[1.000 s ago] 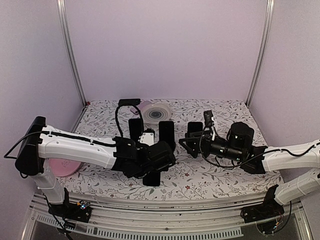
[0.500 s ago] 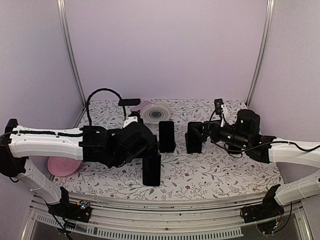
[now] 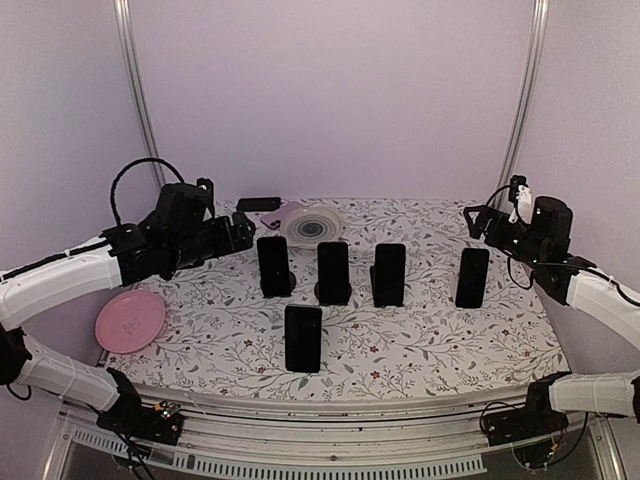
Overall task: Place the phone on the phone stand
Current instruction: Reset both arms
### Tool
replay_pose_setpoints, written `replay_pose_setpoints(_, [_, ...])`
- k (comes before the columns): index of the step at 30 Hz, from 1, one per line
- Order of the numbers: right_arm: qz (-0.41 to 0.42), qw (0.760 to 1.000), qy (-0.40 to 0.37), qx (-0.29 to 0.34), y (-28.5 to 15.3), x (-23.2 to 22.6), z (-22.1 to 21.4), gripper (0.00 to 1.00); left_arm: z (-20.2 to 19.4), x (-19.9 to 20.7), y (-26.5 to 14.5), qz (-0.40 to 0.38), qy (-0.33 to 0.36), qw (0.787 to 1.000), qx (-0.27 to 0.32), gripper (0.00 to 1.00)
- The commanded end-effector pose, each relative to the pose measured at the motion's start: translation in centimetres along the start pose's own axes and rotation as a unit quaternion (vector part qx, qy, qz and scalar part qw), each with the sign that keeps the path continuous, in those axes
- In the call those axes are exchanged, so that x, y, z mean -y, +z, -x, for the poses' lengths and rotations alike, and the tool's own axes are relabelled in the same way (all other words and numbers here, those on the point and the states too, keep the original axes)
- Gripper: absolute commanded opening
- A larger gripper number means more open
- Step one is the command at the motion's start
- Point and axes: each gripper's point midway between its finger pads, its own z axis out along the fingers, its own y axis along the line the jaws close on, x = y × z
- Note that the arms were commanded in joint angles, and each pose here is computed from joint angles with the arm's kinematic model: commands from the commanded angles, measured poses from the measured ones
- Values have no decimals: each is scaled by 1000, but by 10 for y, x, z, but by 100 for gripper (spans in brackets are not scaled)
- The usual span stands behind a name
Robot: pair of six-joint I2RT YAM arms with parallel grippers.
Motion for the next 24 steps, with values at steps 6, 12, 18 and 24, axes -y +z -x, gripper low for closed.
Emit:
replay_pose_setpoints(6, [-158, 985, 59, 40, -20, 121, 5, 99, 31, -65, 26, -22, -38, 999, 13, 96])
replay_pose_setpoints(12, [-238, 967, 52, 76, -38, 166, 1, 99, 26, -116, 37, 16, -81, 997, 6, 97])
replay_pose_setpoints(18, [-291, 949, 18, 121, -53, 190, -8, 99, 14, -139, 49, 38, -104, 994, -3, 97])
replay_pose_setpoints(24, [-323, 936, -9, 137, -57, 208, -20, 99, 11, -155, 57, 73, -105, 992, 3, 97])
